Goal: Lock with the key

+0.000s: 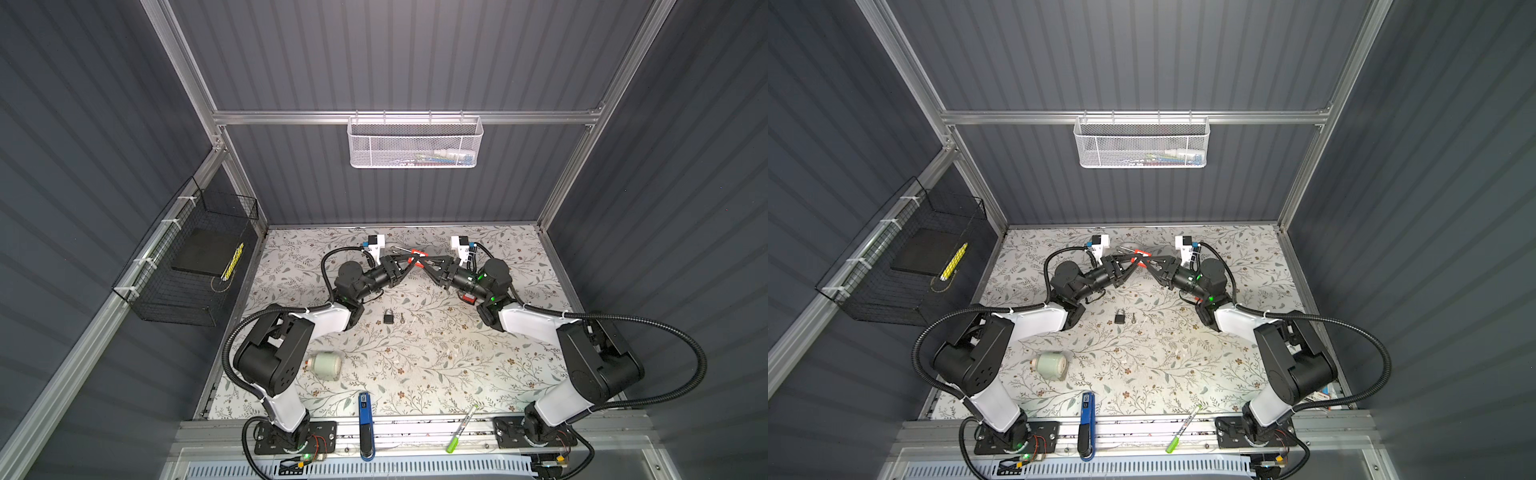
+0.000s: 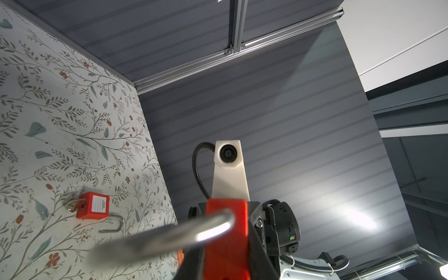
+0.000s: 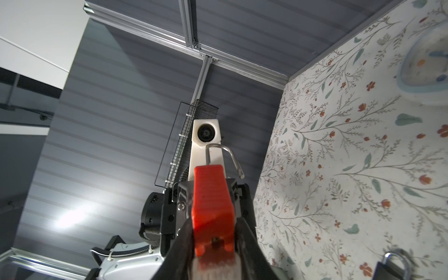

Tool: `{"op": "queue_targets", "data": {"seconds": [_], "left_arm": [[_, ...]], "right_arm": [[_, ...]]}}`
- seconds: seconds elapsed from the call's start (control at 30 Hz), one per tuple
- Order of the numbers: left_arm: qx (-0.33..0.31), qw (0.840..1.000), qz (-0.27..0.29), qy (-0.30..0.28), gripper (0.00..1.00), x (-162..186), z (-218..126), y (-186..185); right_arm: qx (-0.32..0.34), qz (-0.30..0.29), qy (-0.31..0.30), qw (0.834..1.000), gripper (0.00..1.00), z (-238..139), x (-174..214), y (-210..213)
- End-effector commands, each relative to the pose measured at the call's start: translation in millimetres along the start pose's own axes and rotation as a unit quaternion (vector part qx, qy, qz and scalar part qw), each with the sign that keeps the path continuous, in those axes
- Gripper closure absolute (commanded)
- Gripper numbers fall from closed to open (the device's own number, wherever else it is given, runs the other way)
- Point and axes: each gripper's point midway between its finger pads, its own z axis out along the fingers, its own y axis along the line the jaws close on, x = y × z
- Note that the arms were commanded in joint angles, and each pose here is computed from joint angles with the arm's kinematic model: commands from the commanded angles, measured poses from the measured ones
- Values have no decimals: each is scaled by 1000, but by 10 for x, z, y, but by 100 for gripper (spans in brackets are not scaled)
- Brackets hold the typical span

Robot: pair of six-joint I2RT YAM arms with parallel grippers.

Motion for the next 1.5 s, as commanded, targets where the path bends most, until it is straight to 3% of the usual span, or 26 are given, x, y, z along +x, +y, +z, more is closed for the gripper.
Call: {"op": "queue_targets", "data": {"seconds": [0.0, 0.07, 0.17, 0.33, 0.47, 0.73, 0.87, 1.47], "left_arm": [[36, 999, 31, 1, 100, -41, 22, -321], [36, 999, 31, 1, 100, -39, 22, -320], [35, 999, 31, 2, 95, -36, 23, -313], [29, 999, 38, 0, 57, -24, -3, -300], [25, 997, 67, -1, 40, -21, -30, -358], [4, 996, 90, -25, 33, -82, -185, -322], [2, 996, 87, -34, 31, -88, -248, -267], [11, 994, 91, -56, 31, -331, -424, -267]], "right_arm": [[-33, -25, -5, 999, 73, 20, -47, 219], [-34, -26, -5, 999, 77, 21, -50, 223], [-36, -28, -2, 999, 90, 22, -40, 236], [-34, -28, -3, 999, 91, 7, -34, 233], [-29, -37, -8, 999, 91, -18, -37, 255], [-23, -49, -1, 999, 92, -76, 1, 310], [-24, -54, -1, 998, 99, -119, 35, 340], [-11, -38, 9, 999, 100, -288, 220, 265]]}}
